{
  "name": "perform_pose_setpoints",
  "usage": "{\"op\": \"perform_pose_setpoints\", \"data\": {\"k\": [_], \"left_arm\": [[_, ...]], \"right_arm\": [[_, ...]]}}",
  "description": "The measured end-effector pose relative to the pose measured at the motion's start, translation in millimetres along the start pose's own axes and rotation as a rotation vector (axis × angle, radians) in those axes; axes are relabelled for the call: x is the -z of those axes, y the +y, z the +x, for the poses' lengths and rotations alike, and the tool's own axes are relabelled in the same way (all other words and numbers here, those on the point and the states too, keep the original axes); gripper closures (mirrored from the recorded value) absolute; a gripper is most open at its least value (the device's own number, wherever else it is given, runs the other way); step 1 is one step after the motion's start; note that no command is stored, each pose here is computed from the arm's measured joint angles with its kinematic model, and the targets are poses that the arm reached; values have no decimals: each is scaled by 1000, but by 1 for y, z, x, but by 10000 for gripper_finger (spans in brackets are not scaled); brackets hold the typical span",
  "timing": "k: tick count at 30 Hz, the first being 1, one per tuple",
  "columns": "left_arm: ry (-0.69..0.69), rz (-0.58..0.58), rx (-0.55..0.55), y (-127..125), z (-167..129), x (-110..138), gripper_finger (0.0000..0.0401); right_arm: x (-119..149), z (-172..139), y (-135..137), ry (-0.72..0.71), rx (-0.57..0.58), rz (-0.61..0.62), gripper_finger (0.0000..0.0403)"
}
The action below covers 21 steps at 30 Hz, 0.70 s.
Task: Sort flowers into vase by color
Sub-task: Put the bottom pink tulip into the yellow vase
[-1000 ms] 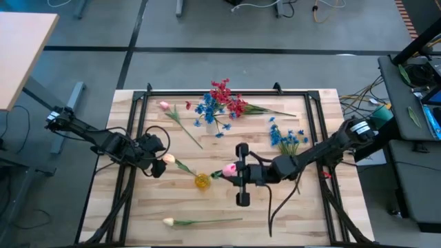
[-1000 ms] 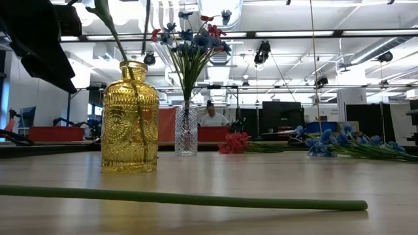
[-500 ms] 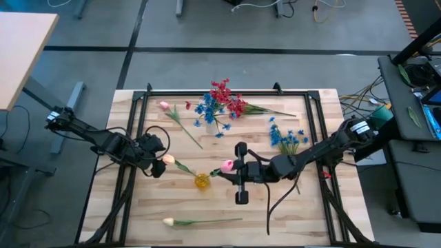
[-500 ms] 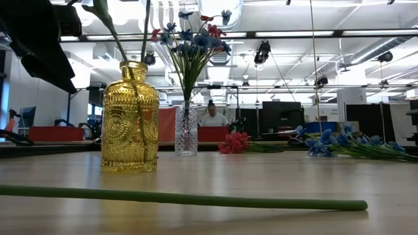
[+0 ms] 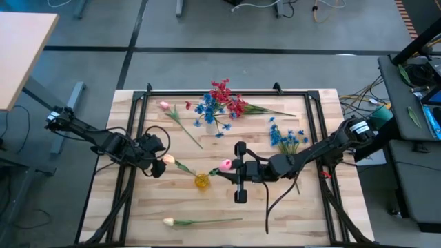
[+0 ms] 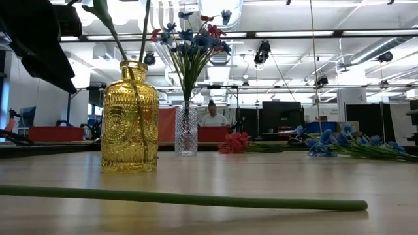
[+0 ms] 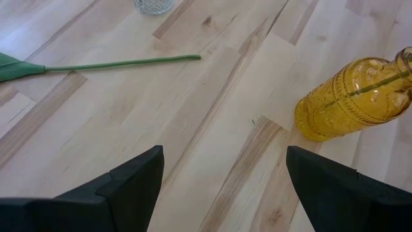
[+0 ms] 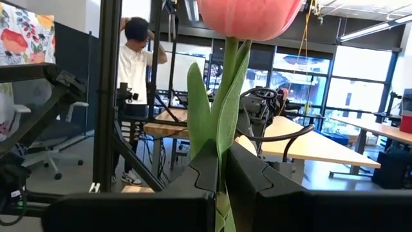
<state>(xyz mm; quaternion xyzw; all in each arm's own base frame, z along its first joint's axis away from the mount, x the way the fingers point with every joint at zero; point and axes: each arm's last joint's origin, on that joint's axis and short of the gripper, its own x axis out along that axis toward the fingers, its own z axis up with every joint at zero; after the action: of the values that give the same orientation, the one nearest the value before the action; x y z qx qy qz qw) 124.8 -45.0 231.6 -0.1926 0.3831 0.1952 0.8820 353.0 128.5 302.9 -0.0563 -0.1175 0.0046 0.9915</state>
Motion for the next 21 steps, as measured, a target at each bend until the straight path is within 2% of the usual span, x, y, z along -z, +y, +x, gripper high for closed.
{"op": "perform_pose_setpoints", "data": {"k": [11,21], "left_arm": [[1,1,-1,0,0,0,91],[14,11,-17,-2,4,1,91]], "right_arm": [[2,0,-1,16,2,-3,390],[5,0,-2,62,71,34,390]]}}
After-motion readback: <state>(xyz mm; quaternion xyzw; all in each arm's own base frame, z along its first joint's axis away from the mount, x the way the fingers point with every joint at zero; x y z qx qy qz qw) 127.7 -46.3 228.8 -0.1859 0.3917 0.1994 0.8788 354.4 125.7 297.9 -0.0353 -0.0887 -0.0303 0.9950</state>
